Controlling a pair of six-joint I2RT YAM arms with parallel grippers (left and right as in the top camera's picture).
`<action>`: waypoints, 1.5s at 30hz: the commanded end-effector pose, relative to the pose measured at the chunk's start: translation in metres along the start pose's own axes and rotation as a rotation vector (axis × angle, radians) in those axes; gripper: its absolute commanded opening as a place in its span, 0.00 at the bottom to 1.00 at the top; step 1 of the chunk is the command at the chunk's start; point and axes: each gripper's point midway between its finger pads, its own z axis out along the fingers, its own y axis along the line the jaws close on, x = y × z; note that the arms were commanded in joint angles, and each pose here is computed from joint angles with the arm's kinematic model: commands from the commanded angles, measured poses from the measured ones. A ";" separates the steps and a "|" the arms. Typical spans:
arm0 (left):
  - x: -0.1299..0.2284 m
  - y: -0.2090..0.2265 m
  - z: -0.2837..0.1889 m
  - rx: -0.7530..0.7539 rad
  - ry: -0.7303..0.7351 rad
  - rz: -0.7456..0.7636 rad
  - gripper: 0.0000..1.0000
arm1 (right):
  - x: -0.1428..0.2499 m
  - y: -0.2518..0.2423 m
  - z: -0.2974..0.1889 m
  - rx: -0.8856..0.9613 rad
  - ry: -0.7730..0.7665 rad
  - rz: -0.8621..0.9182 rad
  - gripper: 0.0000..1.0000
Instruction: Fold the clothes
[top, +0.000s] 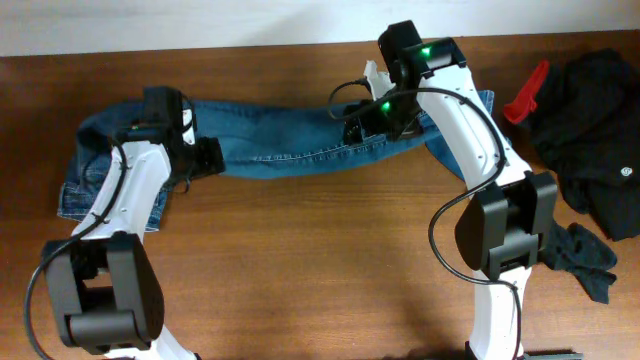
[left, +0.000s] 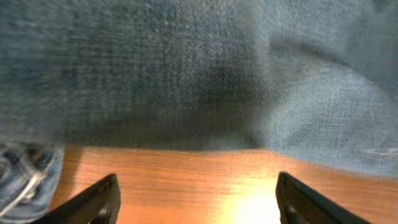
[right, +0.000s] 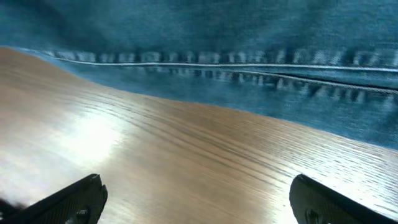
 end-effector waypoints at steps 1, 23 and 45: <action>-0.009 -0.007 0.012 0.042 -0.060 -0.050 0.81 | 0.000 0.005 0.001 -0.046 0.004 0.017 0.99; -0.171 -0.052 -0.183 0.120 -0.726 0.169 0.00 | 0.002 0.001 0.001 -0.019 0.010 -0.032 0.99; -0.162 -0.019 -0.106 -0.078 -0.510 0.203 0.76 | 0.029 -0.040 0.018 0.171 0.116 -0.004 0.99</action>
